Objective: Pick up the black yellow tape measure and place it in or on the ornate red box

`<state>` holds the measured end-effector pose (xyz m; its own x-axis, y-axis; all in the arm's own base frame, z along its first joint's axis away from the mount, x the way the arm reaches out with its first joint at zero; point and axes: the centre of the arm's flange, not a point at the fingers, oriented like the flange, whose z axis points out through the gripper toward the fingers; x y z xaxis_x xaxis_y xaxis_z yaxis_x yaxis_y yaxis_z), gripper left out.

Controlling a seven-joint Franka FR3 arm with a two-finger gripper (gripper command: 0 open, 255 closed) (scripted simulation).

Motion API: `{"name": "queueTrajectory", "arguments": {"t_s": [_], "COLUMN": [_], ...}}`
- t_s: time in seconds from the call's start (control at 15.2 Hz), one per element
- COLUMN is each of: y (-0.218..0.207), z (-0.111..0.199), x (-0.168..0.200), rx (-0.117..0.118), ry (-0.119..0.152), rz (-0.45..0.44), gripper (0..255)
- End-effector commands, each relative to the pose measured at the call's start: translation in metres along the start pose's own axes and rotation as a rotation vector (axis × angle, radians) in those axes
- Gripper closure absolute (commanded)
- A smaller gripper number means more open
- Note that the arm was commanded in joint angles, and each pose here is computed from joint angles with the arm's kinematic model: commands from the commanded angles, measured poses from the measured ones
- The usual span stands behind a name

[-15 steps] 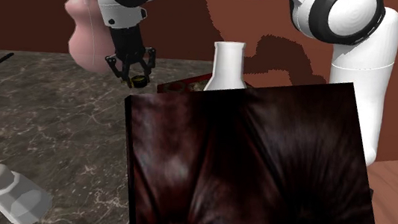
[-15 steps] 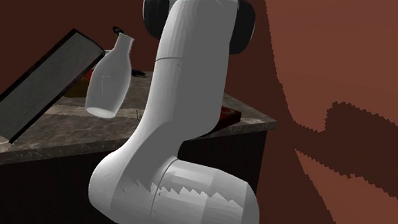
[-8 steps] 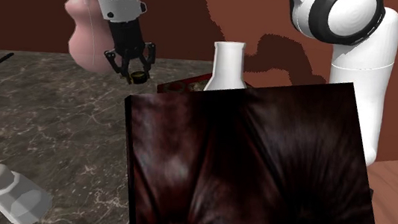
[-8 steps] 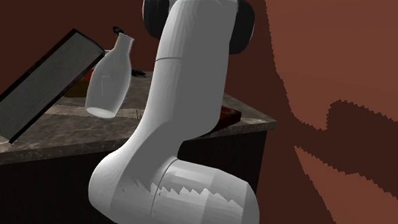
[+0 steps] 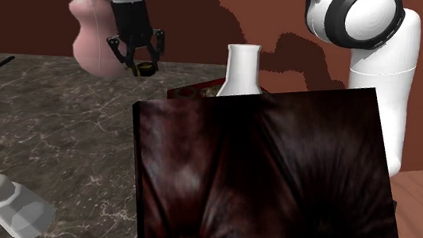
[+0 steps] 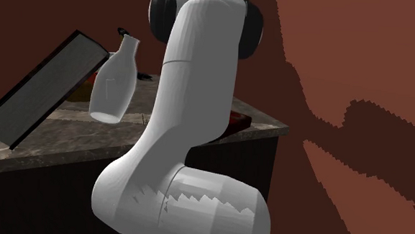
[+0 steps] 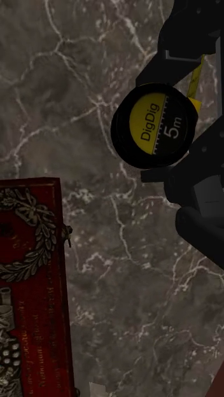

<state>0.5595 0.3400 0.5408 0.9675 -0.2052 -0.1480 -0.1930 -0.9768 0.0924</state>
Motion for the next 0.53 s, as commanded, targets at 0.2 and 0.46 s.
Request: {"name": "queueTrajectory", "arguments": {"t_s": [0.2,0.46], "y": [0.004,0.006], "z": [-0.026,-0.047], "x": [-0.003,-0.006], "rx": [0.0,0.0], "ry": [0.0,0.0], "rz": [0.0,0.0], "gripper": [255,255]}}
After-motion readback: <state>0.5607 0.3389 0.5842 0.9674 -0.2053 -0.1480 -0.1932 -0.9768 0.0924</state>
